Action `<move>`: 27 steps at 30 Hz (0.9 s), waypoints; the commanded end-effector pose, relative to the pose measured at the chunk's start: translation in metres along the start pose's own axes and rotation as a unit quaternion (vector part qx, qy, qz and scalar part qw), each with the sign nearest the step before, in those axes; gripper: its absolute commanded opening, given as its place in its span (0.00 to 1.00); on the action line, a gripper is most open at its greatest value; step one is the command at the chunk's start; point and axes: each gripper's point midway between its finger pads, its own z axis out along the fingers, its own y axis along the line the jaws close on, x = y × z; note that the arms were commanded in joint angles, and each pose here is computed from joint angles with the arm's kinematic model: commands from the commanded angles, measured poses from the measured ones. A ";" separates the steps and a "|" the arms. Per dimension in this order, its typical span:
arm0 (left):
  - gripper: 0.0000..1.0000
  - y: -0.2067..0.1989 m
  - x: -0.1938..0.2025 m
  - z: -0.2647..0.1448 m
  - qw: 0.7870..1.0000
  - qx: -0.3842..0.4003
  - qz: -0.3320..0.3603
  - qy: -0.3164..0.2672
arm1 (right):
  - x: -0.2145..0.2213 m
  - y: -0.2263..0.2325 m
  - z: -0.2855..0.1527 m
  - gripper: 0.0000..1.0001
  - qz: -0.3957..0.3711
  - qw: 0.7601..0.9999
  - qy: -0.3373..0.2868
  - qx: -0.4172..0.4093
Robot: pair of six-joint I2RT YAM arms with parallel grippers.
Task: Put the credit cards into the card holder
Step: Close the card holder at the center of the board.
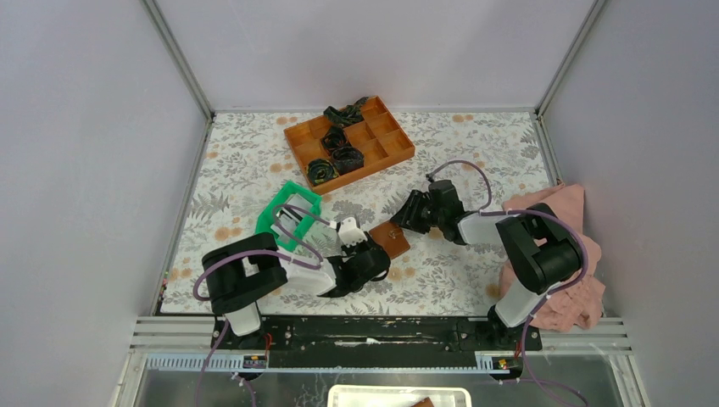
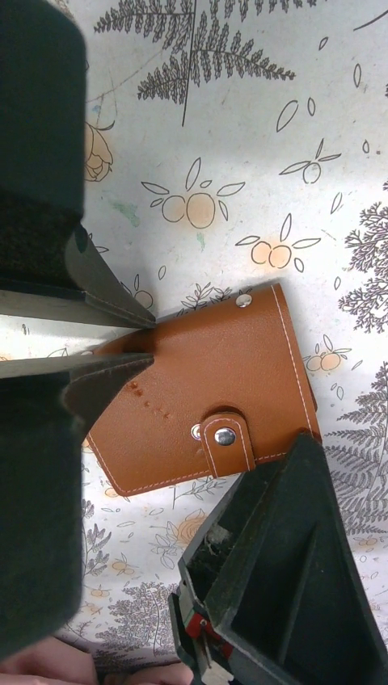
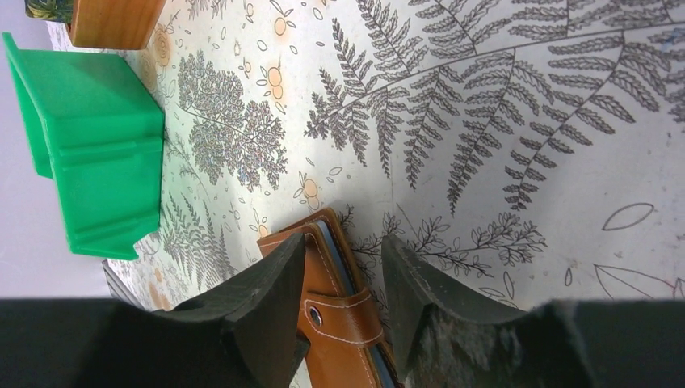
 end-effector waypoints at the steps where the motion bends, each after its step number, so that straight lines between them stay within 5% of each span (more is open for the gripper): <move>1: 0.25 0.149 0.069 -0.038 0.949 -0.186 0.188 0.173 | 0.037 -0.044 -0.012 0.48 0.012 0.996 0.047 0.069; 27: 0.25 0.147 0.070 -0.034 0.942 -0.205 0.201 0.175 | 0.061 -0.058 -0.027 0.44 0.005 0.995 0.066 0.075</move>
